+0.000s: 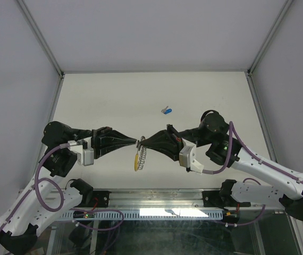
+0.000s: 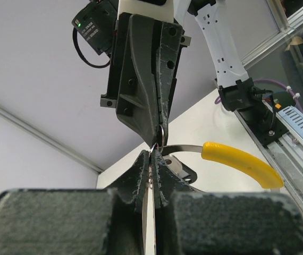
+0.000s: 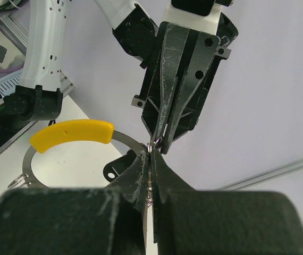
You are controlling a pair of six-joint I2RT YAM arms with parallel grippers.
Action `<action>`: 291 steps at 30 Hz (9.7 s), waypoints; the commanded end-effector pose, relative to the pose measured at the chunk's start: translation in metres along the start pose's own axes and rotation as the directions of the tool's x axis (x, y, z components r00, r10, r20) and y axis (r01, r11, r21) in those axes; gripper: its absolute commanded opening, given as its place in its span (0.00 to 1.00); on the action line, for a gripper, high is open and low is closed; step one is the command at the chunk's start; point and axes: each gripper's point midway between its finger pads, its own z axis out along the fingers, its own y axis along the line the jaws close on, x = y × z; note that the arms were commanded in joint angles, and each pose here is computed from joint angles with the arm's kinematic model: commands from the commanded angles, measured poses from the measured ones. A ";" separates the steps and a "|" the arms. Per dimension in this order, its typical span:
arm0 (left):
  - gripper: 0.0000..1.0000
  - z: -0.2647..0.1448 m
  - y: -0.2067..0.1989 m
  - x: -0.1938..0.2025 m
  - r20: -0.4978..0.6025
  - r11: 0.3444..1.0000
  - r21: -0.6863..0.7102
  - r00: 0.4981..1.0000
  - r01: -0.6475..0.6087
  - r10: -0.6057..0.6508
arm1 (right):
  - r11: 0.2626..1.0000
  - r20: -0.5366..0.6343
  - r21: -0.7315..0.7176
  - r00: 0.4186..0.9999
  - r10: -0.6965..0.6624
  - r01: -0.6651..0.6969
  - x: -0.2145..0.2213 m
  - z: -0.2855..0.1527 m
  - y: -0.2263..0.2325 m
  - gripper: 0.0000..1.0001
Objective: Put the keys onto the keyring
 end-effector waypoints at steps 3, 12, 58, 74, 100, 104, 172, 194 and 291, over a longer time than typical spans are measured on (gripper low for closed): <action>0.00 0.003 0.018 -0.013 0.009 0.998 -0.053 1.000 0.017 -0.016 | 0.996 0.024 0.035 0.997 -0.077 0.076 -0.020 0.000 -0.022 0.00; 0.00 0.004 0.025 -0.003 -0.021 0.991 -0.083 0.994 0.103 -0.105 | 0.996 0.034 0.037 0.996 -0.085 0.084 -0.026 -0.002 -0.024 0.00; 0.27 -0.007 0.010 0.014 -0.082 0.987 -0.126 0.990 0.100 -0.111 | 0.979 0.058 0.190 0.995 -0.084 0.071 -0.034 -0.011 -0.037 0.00; 0.08 -0.011 0.012 -0.014 -0.042 0.989 -0.148 0.999 0.006 -0.012 | 0.962 0.063 0.272 0.998 0.022 -0.038 -0.029 -0.015 -0.040 0.00; 0.03 -0.004 0.001 -0.017 0.020 0.997 -0.060 0.999 0.040 -0.039 | 0.969 0.119 0.235 0.992 0.044 -0.072 -0.029 0.002 -0.034 0.00; 0.05 -0.003 0.001 -0.017 0.021 0.998 -0.057 0.999 0.040 -0.039 | 0.970 0.123 0.235 0.992 0.038 -0.067 -0.029 0.004 -0.034 0.00; 0.09 -0.005 0.001 -0.009 0.005 0.996 -0.076 0.999 0.035 -0.035 | 0.967 0.146 0.248 0.989 0.014 -0.051 -0.037 0.009 -0.036 0.00; 0.10 -0.005 0.001 -0.010 0.002 0.997 -0.077 1.000 0.021 -0.021 | 0.971 0.139 0.235 0.990 0.022 -0.054 -0.035 0.009 -0.033 0.00; 0.00 -0.023 -0.082 0.140 -0.266 0.949 -0.064 0.912 0.307 -0.313 | 0.825 -0.342 0.399 0.770 0.539 -0.400 0.154 -0.037 0.114 0.05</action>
